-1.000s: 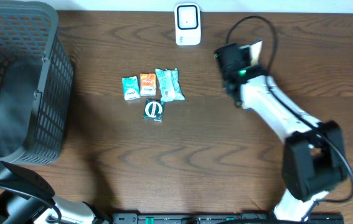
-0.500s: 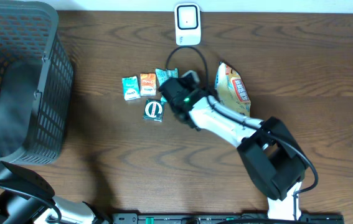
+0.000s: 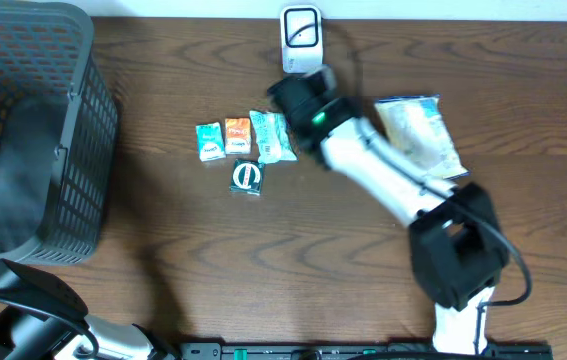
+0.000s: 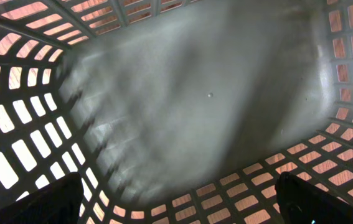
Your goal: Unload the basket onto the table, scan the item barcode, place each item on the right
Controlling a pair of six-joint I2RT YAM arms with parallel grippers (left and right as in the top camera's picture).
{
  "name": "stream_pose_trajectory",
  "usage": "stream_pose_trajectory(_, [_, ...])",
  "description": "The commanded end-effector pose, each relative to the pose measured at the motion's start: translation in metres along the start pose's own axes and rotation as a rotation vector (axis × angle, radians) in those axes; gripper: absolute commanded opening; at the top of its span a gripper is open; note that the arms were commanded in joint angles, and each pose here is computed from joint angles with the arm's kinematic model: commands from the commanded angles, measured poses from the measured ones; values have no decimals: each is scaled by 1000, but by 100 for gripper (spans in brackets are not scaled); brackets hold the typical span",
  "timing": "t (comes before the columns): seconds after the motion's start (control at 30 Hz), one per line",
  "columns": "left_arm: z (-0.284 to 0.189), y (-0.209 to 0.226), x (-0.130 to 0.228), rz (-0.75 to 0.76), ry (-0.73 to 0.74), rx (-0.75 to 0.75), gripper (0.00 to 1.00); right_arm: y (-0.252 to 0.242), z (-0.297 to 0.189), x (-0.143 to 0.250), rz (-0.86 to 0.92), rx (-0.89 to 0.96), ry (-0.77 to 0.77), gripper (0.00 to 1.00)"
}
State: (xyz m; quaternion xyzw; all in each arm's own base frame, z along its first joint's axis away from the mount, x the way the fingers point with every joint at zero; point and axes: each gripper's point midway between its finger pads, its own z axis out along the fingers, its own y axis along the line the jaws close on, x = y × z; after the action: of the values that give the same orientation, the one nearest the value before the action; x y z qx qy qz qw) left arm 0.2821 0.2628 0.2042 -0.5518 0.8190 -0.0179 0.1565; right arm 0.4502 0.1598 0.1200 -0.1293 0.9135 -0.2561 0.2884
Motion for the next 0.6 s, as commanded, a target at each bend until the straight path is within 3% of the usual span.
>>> stream_pose_trajectory(0.0, [3, 2, 1, -9, 9, -9, 97, -42, 26, -2, 164, -165, 94, 21])
stream_pose_trajectory(0.13, [3, 2, 1, -9, 9, -9, 98, -83, 57, 18, 334, -364, 208, 26])
stream_pose_trajectory(0.27, [3, 2, 1, -9, 9, -9, 98, -141, 87, 57, 478, -354, 315, 25])
stream_pose_trajectory(0.43, [3, 2, 1, -9, 9, -9, 98, -181, 108, 92, 611, -363, 375, 47])
stream_pose_trajectory(0.53, [3, 2, 1, -9, 9, -9, 98, -196, 121, 115, 652, -351, 402, 71])
stream_pose_trajectory(0.57, [3, 2, 1, -9, 9, -8, 98, -201, 126, 121, 651, -346, 402, 73])
